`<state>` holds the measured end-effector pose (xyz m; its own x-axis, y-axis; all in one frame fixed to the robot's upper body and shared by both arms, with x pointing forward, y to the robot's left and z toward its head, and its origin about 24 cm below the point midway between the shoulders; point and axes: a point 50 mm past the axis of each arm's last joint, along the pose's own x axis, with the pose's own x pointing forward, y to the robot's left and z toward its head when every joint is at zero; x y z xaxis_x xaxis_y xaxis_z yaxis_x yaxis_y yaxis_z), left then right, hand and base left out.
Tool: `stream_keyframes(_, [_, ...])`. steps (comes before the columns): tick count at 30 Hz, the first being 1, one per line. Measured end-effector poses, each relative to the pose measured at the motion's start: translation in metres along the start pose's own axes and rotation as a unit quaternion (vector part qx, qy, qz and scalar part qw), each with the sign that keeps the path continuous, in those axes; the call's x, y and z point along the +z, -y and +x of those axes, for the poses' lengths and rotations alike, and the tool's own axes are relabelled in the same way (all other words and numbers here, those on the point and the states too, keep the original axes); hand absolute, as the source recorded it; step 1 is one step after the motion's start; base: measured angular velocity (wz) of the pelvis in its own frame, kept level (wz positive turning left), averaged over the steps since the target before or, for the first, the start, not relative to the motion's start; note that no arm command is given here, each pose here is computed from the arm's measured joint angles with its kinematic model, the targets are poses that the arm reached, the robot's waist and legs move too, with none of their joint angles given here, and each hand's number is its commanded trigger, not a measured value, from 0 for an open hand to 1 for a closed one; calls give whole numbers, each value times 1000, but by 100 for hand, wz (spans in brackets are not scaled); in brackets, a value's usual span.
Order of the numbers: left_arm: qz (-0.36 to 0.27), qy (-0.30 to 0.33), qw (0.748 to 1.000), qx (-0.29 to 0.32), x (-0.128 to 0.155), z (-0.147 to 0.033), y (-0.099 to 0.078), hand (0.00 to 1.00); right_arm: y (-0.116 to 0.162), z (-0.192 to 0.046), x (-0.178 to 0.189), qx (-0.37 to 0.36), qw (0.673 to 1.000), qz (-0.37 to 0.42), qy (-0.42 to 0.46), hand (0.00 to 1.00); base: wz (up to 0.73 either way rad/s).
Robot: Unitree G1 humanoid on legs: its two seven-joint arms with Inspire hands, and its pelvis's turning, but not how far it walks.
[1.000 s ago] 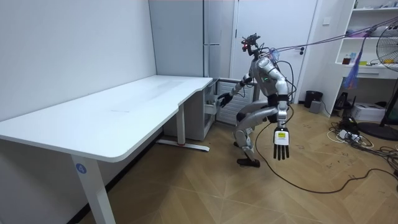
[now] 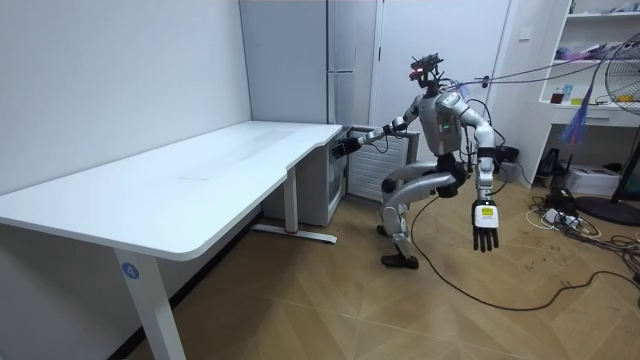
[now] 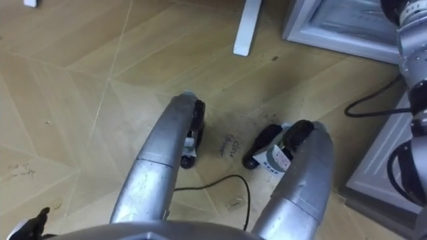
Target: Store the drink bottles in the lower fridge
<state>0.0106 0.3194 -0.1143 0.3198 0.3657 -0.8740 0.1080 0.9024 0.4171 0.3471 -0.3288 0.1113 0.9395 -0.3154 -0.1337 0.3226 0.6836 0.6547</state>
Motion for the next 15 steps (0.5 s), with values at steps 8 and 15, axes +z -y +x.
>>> stream_keyframes(8, [49, 18, 998, -22, 5, -6, -14, 0, 32, -11, -11, -10, 998, -59, -7, 0, 47])
stream_keyframes(15, [26, -3, 998, -50, -8, -9, -5, 0, 86, -37, -38, -20, 986, -141, -90, 0, -44])
